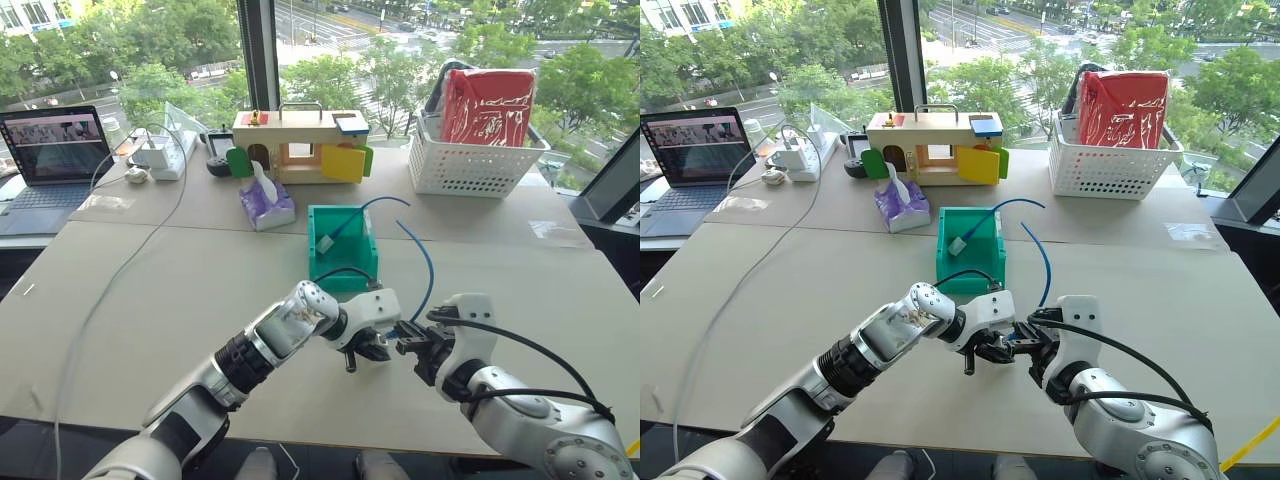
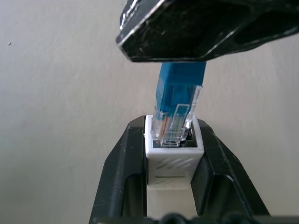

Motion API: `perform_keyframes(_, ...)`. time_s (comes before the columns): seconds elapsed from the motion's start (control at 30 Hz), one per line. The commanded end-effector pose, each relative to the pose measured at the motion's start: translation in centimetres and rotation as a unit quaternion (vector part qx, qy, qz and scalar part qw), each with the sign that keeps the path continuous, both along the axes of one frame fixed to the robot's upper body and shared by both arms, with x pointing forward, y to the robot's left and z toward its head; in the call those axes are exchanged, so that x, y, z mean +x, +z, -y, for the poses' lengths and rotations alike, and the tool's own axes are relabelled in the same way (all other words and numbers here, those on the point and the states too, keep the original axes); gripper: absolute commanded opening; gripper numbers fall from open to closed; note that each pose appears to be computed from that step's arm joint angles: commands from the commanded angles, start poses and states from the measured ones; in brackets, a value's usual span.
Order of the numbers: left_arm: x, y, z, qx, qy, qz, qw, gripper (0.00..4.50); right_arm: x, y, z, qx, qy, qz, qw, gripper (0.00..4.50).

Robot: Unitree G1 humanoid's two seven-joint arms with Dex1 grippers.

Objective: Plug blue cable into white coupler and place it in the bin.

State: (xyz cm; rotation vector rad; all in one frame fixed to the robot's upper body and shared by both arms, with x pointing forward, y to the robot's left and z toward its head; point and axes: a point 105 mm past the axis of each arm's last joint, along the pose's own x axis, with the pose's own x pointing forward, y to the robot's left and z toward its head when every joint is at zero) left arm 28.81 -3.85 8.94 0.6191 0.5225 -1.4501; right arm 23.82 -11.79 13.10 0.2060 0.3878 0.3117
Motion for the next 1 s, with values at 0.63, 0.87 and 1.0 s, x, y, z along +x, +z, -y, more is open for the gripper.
perform_keyframes(0.63,0.0,-1.3,-0.3,0.033,0.021,0.005,0.999,0.7,-0.9,-0.7,-1.1,0.004,0.012,-0.016,1.0,0.0)
perform_keyframes(0.87,-0.5,-1.4,0.0,0.032,0.015,-0.004,0.999,0.7,-0.9,0.0,-2.1,0.049,0.025,-0.014,0.998,0.0)
perform_keyframes(1.0,-0.6,-1.5,0.1,0.031,0.013,-0.008,0.999,0.7,-1.0,-0.1,-2.5,0.071,0.03,-0.026,0.997,0.0)
